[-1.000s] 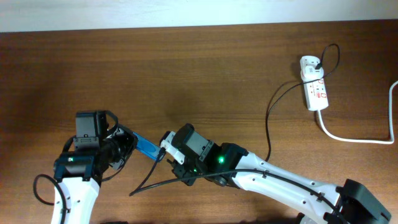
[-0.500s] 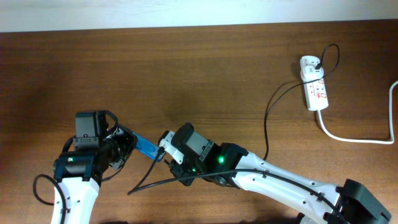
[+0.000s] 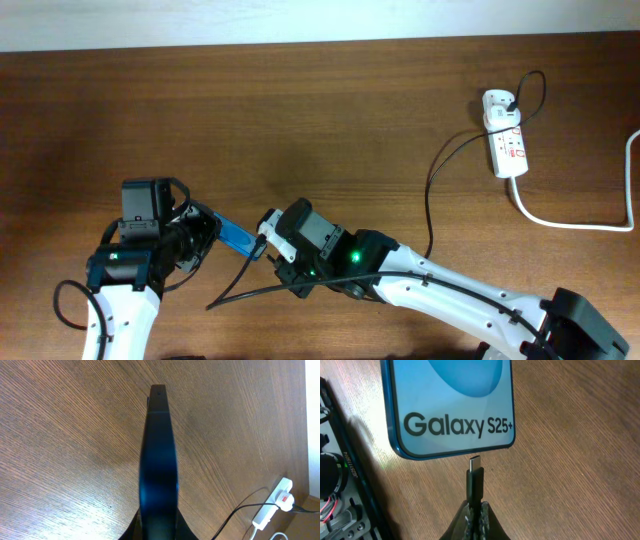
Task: Plug charger to phone and switch on socket
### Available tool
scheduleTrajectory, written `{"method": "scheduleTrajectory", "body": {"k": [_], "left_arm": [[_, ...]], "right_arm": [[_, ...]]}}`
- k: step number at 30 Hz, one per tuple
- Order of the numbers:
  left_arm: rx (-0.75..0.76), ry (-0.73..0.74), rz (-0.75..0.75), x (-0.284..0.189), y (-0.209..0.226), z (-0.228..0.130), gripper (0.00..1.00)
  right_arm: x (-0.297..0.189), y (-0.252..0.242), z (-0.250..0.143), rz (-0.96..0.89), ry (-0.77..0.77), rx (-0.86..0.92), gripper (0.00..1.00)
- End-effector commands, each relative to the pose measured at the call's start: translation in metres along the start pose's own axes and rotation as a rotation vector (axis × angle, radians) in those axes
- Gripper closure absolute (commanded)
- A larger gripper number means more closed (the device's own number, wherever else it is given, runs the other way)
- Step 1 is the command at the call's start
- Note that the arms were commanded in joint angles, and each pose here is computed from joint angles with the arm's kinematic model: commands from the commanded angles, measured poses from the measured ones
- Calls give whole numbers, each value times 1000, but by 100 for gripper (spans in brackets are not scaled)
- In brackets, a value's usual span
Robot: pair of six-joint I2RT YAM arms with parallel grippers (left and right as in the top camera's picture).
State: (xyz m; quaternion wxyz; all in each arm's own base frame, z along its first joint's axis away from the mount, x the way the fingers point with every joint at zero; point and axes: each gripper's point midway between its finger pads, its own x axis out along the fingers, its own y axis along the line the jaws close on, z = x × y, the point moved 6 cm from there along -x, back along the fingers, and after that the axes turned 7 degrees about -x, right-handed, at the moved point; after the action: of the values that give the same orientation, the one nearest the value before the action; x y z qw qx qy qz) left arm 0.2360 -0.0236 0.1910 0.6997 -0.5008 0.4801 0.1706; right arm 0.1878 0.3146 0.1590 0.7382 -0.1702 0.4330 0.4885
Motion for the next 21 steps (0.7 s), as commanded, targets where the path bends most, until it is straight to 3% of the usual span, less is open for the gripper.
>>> {"method": "scheduleTrajectory", "body": {"k": [1,21], "left_arm": [[27,-11,-25,-5,-6,1,100],[26,-11,-25,-5,-6,1,100]], "right_arm": [[-9,-1,10,-14,-46,2,96],[-9,2,13,13,-59,-2,96]]}}
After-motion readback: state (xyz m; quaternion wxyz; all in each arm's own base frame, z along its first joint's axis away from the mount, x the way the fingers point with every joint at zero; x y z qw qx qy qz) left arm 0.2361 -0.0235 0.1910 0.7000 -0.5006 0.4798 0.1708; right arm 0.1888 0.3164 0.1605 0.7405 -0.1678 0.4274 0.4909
